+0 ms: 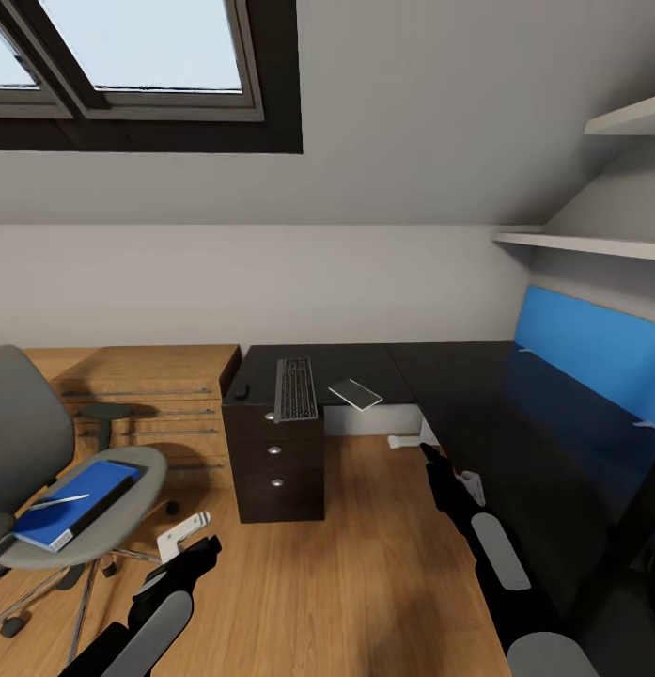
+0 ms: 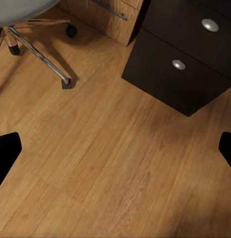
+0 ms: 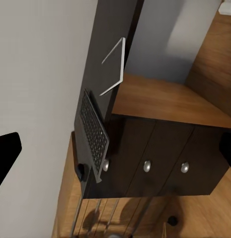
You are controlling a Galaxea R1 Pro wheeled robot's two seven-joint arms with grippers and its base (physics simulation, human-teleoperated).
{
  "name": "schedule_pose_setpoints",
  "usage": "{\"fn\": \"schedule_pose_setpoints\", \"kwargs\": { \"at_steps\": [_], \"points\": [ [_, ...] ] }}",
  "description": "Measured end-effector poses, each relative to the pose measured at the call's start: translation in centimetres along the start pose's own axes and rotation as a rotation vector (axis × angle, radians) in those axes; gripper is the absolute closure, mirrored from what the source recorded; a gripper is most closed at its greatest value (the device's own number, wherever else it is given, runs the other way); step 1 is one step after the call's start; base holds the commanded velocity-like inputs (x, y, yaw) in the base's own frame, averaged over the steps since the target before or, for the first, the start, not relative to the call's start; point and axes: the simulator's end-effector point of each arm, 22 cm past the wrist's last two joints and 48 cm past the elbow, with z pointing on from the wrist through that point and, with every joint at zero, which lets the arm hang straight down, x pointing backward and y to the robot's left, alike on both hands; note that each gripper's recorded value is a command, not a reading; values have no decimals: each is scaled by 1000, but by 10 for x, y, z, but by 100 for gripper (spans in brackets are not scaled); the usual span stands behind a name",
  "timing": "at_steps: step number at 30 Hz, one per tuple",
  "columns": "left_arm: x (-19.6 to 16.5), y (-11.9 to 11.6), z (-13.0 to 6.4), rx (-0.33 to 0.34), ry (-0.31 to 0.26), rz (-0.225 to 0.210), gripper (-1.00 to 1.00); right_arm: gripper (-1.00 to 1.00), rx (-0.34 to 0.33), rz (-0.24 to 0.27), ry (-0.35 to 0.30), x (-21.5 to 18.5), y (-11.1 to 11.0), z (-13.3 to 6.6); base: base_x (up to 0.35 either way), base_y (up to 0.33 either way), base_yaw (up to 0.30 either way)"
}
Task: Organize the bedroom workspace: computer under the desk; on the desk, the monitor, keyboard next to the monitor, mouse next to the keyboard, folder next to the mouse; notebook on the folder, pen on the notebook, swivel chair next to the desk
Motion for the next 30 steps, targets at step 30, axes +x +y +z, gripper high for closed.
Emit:
{"fn": "schedule_pose_setpoints", "kwargs": {
  "at_steps": [30],
  "points": [
    [4,5,4,-18,4,8,-100,-100,-4,-90,3,6,2,-7,-156,0,0]
  ]
}}
